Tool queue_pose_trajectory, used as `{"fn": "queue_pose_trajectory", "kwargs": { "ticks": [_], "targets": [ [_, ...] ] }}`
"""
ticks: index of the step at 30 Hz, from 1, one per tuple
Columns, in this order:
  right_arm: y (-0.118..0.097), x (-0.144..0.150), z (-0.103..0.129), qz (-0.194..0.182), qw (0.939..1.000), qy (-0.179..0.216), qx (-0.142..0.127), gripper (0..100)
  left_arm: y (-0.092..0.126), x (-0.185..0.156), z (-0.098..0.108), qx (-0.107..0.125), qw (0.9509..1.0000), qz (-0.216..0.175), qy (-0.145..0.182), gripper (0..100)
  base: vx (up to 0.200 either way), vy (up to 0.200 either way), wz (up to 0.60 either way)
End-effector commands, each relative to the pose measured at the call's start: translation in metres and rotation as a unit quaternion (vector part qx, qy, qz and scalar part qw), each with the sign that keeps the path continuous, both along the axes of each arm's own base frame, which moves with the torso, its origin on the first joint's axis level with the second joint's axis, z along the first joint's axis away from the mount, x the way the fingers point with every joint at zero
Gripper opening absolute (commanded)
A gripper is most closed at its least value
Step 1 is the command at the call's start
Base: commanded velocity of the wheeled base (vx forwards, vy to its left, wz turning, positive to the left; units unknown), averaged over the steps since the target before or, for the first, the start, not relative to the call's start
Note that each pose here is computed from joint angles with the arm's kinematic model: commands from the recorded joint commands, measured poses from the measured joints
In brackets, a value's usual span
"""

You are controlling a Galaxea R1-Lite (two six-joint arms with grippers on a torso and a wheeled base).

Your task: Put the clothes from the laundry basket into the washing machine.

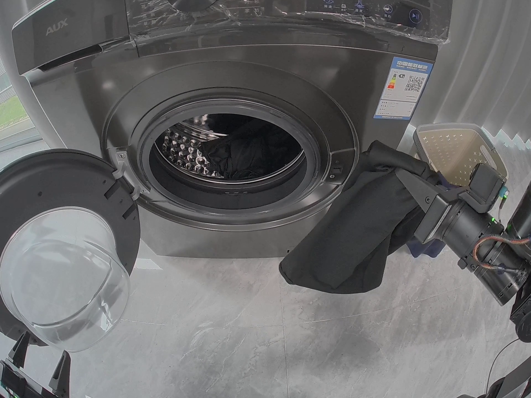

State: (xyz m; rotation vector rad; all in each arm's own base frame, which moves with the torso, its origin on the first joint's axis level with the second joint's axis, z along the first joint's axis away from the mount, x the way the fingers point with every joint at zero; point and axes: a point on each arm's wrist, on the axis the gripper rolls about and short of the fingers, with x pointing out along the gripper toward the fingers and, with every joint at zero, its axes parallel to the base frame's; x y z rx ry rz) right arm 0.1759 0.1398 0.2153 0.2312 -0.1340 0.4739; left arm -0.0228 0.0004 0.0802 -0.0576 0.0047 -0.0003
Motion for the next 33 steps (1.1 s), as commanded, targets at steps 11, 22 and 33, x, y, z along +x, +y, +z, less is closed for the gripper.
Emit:
{"fn": "queue_pose_trajectory", "kwargs": {
  "ticks": [11, 22, 33],
  "targets": [
    [0.0008, 0.0003, -0.0025, 0.001, 1.0, 0.004, -0.003, 0, 0.0, -0.0001, -0.0048, 0.0, 1.0, 0.0, -0.001, 100, -0.164, 0.0, 0.0],
    [0.0012, 0.0008, -0.0031, 0.001, 1.0, 0.005, -0.003, 0, 0.0, -0.0001, -0.0049, 0.001, 1.0, 0.0, 0.0, 100, 0.0, 0.091, 0.0],
    [0.002, 0.0005, -0.0024, 0.003, 1.0, 0.004, -0.003, 0, 0.0, -0.0001, -0.0048, 0.003, 1.0, 0.0, -0.001, 100, 0.0, 0.182, 0.0]
  ]
}}
